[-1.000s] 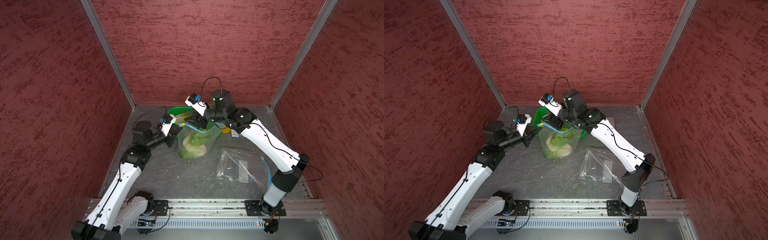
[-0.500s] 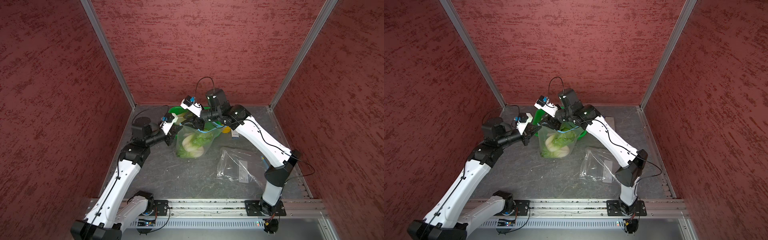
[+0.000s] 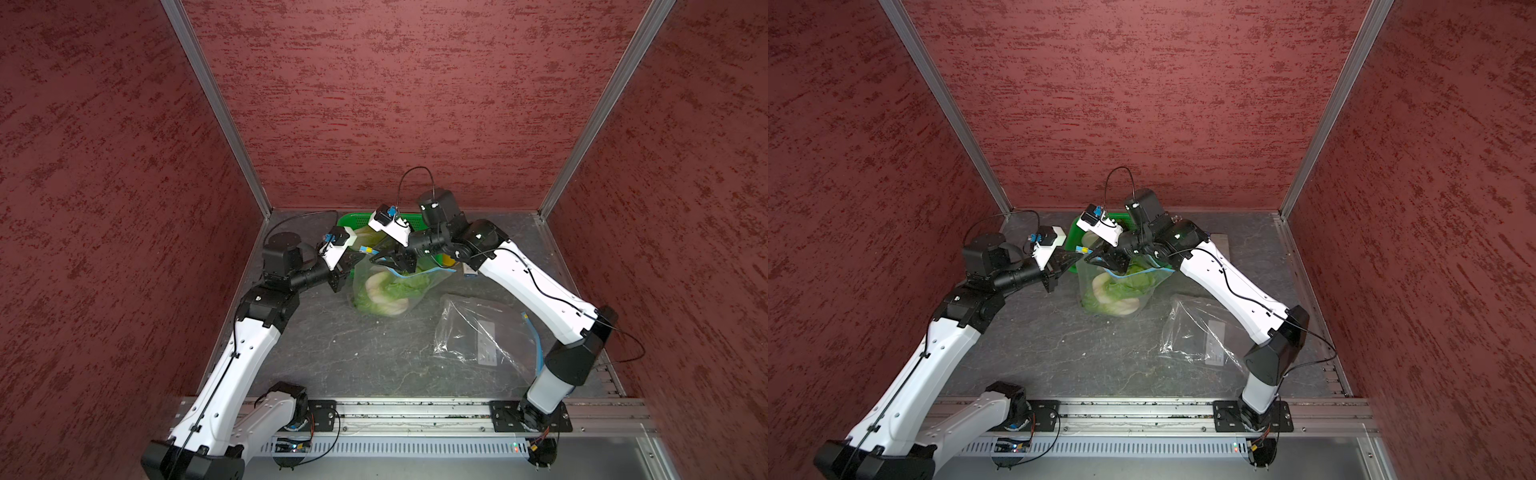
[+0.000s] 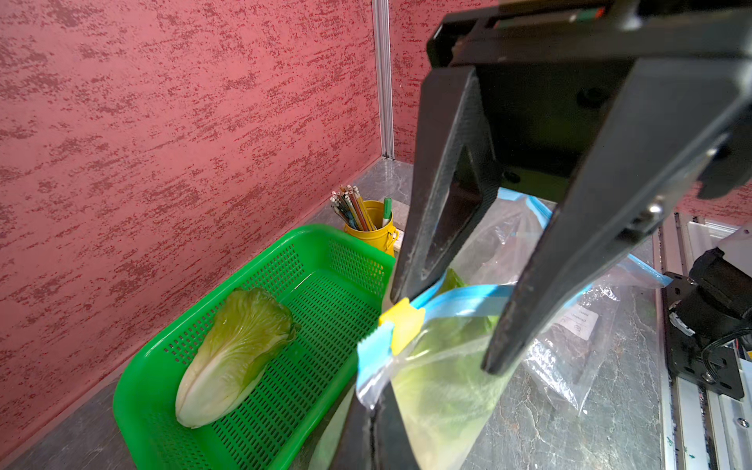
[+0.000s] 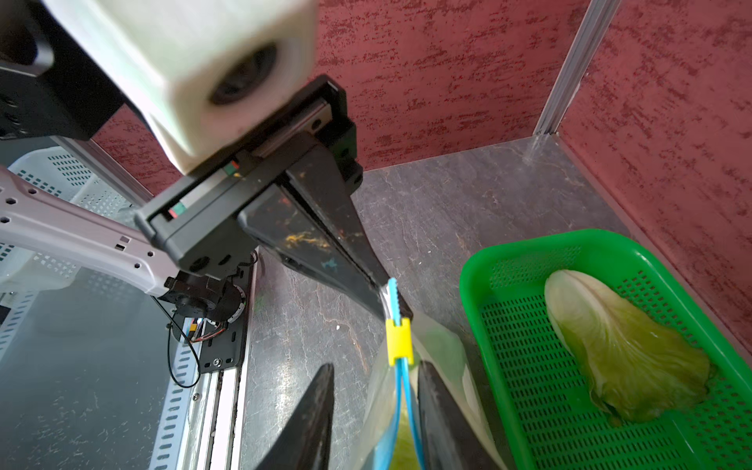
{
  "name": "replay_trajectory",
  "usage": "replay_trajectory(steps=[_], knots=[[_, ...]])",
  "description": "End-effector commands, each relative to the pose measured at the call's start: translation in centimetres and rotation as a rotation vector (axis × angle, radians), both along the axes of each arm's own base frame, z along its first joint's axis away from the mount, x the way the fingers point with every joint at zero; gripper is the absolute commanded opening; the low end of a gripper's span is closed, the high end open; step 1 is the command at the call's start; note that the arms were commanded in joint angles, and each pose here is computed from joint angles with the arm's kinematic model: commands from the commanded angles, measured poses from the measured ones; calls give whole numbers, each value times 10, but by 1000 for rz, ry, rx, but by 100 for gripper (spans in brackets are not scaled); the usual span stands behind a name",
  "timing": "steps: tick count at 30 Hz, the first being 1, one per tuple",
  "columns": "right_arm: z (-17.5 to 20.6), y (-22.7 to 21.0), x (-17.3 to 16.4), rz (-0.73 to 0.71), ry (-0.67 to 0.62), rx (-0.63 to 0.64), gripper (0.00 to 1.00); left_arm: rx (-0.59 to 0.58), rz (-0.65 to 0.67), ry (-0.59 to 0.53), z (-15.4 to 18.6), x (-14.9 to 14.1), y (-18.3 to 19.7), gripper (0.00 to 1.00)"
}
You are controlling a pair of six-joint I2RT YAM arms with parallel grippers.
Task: Put the chinese cabbages into a zipper bag and zip it
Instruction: Zip the zipper on the zipper food storage bag.
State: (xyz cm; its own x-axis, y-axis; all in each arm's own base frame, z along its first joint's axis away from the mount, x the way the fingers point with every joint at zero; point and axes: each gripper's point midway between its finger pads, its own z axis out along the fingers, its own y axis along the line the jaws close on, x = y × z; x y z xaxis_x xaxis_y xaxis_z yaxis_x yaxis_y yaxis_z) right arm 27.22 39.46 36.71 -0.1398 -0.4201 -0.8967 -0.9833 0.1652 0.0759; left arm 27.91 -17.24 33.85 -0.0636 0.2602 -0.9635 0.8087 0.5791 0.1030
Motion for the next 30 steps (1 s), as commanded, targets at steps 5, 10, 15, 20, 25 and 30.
replay_trajectory(steps=[5, 10, 15, 20, 25, 30], knots=[[24, 6, 5, -7, -68, 60, 34, -19, -26, -70, 24, -3, -2, 0], [22, 11, 10, -7, -61, 60, 33, -22, -24, -69, 26, -2, -3, 0], [25, 14, 14, -10, -76, 74, 30, -25, -33, -76, 28, -3, -4, 0], [20, 18, 17, -5, -73, 69, 27, -25, -30, -74, 28, -3, -4, 0], [20, 18, 16, 0, -71, 72, 21, -24, -29, -75, 28, -3, -3, 0], [27, 15, 14, -5, -88, 89, 16, -27, -24, -65, 26, -4, -3, 0]])
